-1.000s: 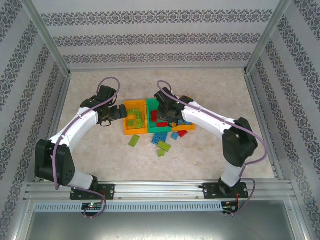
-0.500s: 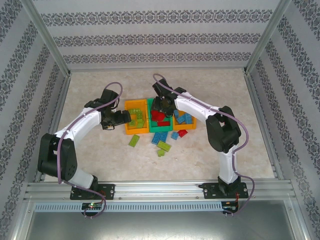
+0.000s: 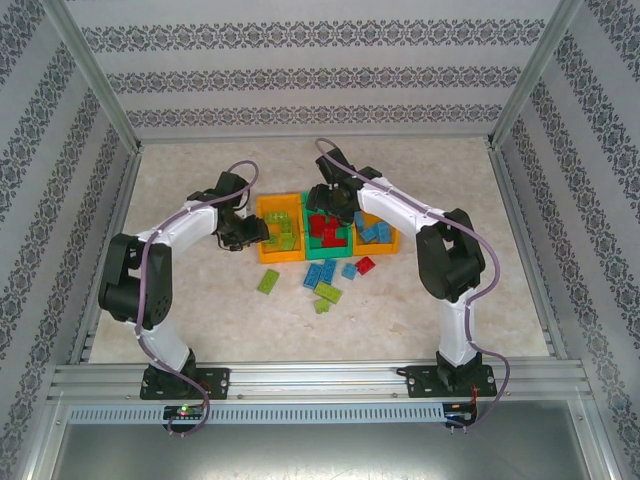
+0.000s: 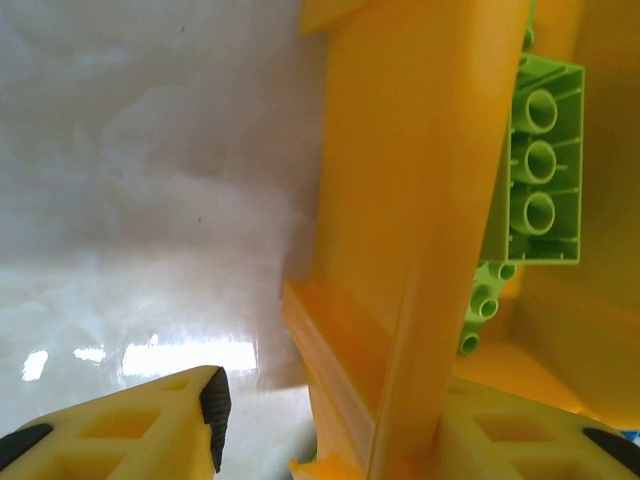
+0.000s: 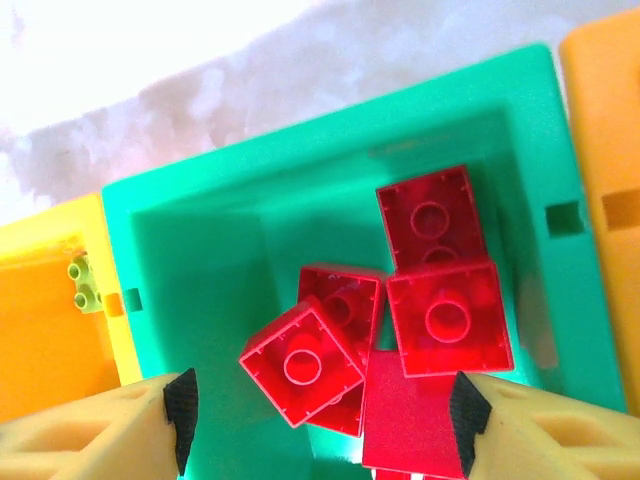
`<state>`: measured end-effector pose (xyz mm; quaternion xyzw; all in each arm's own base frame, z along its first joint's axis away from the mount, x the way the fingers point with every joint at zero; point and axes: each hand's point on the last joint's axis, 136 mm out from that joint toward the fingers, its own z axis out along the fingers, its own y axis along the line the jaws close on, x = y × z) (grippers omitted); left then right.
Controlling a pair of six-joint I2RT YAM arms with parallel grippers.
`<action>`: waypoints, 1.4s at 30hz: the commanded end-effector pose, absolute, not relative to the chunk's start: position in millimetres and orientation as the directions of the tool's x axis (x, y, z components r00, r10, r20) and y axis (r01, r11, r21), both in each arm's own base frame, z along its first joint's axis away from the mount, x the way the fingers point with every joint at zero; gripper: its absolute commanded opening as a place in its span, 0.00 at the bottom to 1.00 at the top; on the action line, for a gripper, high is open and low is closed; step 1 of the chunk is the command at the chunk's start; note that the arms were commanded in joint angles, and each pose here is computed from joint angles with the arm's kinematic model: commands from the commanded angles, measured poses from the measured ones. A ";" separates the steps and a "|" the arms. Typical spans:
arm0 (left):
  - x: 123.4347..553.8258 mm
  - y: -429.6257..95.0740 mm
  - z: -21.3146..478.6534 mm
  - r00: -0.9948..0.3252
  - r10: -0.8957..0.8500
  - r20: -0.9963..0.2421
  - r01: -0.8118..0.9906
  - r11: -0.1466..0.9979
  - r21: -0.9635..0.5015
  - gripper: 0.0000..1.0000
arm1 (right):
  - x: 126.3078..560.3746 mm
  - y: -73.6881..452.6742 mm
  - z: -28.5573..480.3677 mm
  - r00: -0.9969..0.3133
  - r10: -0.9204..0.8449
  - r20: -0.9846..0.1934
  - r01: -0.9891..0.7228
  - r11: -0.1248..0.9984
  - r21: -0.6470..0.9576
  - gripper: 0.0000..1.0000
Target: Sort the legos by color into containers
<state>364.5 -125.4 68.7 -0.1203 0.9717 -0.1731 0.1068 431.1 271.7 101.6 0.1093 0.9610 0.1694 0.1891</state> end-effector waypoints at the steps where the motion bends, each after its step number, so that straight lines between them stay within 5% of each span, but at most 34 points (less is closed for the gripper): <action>1: 386.1 -120.8 76.1 -0.934 -0.290 -0.209 -0.200 0.909 -0.366 0.52 | 436.0 273.4 111.8 -0.905 0.237 -0.352 0.100 0.925 0.366 0.73; 10: 369.1 -100.2 114.6 -0.909 -0.222 -0.352 -0.122 0.950 -0.286 0.76 | 428.8 292.8 145.2 -0.881 0.242 -0.407 0.045 0.898 0.437 0.79; 19: 297.0 -103.5 93.1 -0.948 -0.066 -0.311 0.018 0.966 -0.259 0.80 | 426.0 257.1 167.2 -0.821 0.331 -0.466 0.113 0.893 0.436 0.81; 29: 282.7 -141.9 70.8 -0.942 0.187 -0.278 0.239 0.957 -0.166 0.79 | 391.0 212.1 160.8 -0.816 0.321 -0.481 0.166 0.927 0.338 0.82; 42: 274.4 -153.9 29.2 -0.955 0.252 -0.155 0.272 0.954 -0.126 0.75 | 327.8 139.4 125.3 -0.776 0.472 -0.418 0.377 0.879 0.293 0.82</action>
